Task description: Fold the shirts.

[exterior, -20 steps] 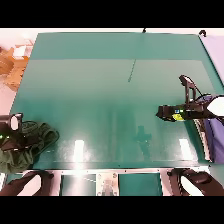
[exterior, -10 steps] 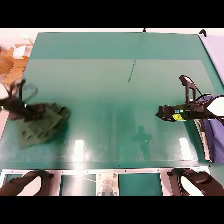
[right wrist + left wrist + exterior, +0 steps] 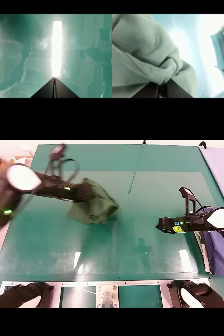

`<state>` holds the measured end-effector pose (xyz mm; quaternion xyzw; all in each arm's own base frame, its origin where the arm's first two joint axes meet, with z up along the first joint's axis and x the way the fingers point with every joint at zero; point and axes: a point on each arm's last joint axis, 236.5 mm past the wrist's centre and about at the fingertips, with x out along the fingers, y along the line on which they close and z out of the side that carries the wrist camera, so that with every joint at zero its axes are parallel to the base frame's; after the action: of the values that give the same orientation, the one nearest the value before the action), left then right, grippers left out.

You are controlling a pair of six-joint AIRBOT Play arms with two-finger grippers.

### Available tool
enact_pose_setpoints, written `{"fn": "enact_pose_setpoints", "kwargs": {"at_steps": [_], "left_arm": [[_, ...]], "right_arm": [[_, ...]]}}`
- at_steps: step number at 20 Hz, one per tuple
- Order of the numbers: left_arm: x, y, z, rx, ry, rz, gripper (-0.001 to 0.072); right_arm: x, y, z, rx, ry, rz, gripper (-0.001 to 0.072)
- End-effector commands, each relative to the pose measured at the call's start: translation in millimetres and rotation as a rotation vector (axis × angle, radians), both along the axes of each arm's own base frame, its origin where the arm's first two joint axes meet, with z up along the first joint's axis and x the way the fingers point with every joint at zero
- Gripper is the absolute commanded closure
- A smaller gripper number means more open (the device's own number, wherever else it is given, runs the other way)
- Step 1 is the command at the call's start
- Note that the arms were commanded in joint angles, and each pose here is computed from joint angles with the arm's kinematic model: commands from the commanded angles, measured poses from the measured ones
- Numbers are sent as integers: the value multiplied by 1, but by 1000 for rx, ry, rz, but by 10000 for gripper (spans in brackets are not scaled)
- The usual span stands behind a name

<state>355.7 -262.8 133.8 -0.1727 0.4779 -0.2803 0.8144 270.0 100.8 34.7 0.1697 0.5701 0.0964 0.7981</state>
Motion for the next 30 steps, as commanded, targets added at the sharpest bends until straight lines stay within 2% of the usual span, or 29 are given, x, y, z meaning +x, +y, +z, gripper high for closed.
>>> {"fn": "enact_pose_setpoints", "kwargs": {"at_steps": [1, 2, 4, 7, 11, 12, 15, 17, 19, 21, 24, 28, 29, 30], "left_arm": [[1, -54, -44, -11, 60, -68, 204], [2, -53, -52, -12, 91, -58, 14], [2, -36, -46, 4, 107, -60, 4], [19, 27, -16, 51, 68, -7, 4], [22, 151, -48, 300, 165, 155, 6], [20, 169, -64, 299, 209, 197, 14], [13, 189, -125, 144, 337, 322, 14], [14, 181, -160, 29, 359, 342, 13], [19, 167, -190, -28, 384, 335, 14], [33, 145, -208, -124, 410, 342, 13], [59, 118, -220, -283, 404, 377, 14], [74, 104, -230, -343, 424, 385, 15], [79, 102, -227, -341, 411, 380, 38], [82, 102, -225, -338, 398, 374, 223]], "right_arm": [[0, 0, 0, 0, 0, 0, 693], [0, 0, 0, 0, 0, 0, 693], [0, 0, 0, 0, 0, 0, 693], [0, 0, 0, 0, 0, 0, 693], [0, 0, 0, 1, 0, 0, 693], [1, 0, 0, 1, -4, -1, 693], [16, 1, 7, 14, -69, -26, 693], [29, 0, 12, 20, -123, -47, 693], [43, 2, 15, 43, -164, -74, 681], [51, 7, 2, 69, -132, -89, 351], [53, 20, -42, 113, 23, -104, 340], [63, 57, -84, 277, 150, -97, 340], [67, 67, -88, 329, 159, -94, 340], [70, 76, -90, 377, 164, -89, 340]]}}
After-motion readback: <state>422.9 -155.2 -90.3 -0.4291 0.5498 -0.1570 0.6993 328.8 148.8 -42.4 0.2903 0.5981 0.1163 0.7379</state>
